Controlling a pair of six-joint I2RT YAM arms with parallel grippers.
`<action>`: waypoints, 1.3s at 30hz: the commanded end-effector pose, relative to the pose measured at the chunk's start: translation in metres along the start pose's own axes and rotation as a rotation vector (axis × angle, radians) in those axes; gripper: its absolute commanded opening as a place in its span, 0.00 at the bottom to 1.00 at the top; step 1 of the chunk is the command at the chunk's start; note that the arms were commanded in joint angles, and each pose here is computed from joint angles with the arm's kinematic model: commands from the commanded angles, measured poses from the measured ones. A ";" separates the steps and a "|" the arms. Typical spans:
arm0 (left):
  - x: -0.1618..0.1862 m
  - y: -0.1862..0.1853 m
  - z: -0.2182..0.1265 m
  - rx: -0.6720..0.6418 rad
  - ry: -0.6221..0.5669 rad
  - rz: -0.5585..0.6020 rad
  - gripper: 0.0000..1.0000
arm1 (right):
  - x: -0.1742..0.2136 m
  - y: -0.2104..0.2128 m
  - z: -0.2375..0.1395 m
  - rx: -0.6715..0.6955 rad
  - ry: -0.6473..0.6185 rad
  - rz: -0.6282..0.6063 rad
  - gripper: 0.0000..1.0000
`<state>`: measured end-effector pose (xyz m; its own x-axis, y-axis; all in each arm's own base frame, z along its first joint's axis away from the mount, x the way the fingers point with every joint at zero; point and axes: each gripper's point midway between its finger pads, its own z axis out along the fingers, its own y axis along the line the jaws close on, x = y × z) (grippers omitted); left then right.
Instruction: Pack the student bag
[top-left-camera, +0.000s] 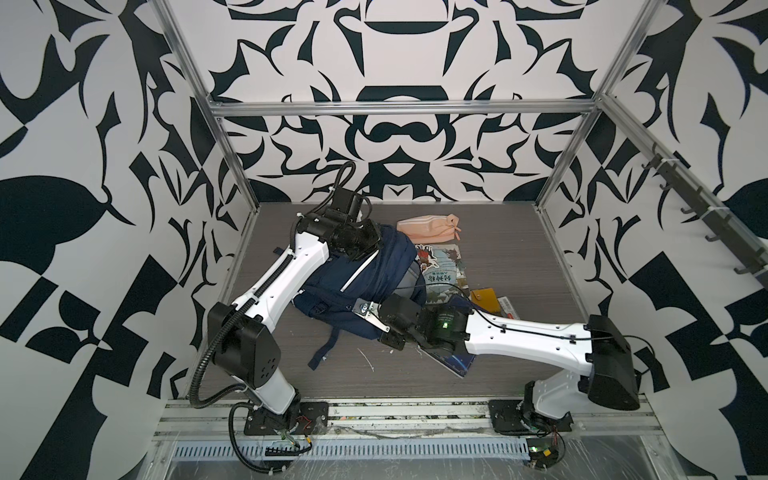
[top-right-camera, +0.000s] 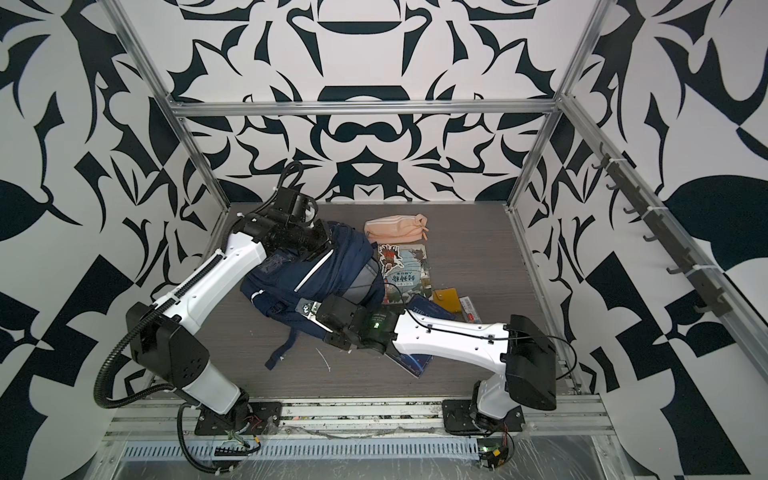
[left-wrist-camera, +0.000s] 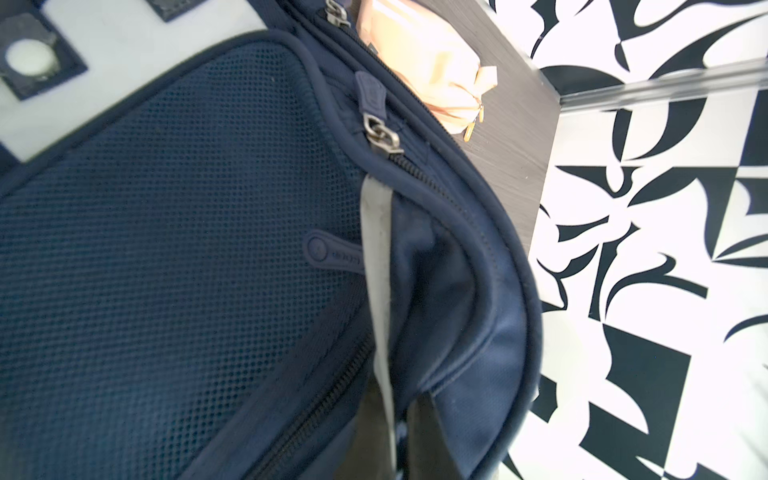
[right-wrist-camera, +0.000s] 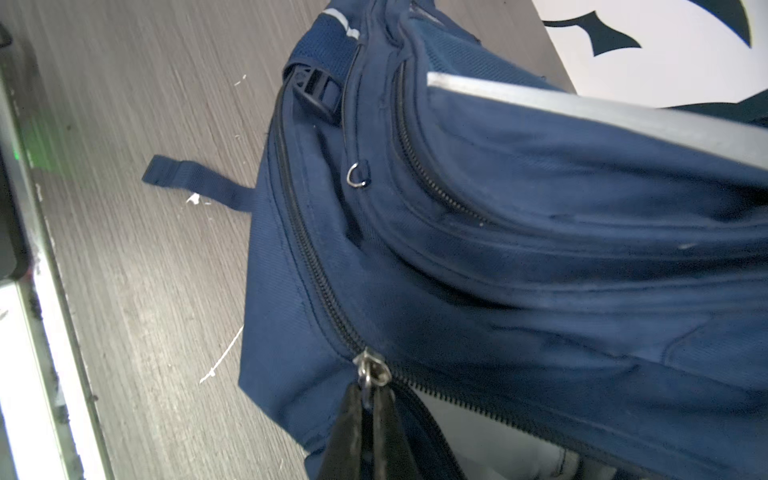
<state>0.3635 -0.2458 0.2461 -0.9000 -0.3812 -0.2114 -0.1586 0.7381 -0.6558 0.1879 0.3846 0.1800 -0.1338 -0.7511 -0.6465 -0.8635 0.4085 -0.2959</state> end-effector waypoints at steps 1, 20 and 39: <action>-0.038 -0.042 -0.028 0.165 -0.169 -0.046 0.00 | -0.030 0.019 -0.014 -0.054 -0.042 0.041 0.00; -0.044 -0.008 0.026 0.070 -0.161 -0.228 0.00 | -0.021 0.016 -0.013 0.013 0.061 0.132 0.00; -0.047 -0.047 0.023 0.291 -0.172 -0.393 0.00 | -0.048 0.054 0.022 -0.322 -0.264 0.321 0.00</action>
<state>0.4049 -0.2616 0.2113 -0.7533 -0.6572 -0.0263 -0.4223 0.5139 -0.7467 0.1814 0.4096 0.1304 -0.3762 -0.5854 -0.7182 -0.8458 0.5334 0.0082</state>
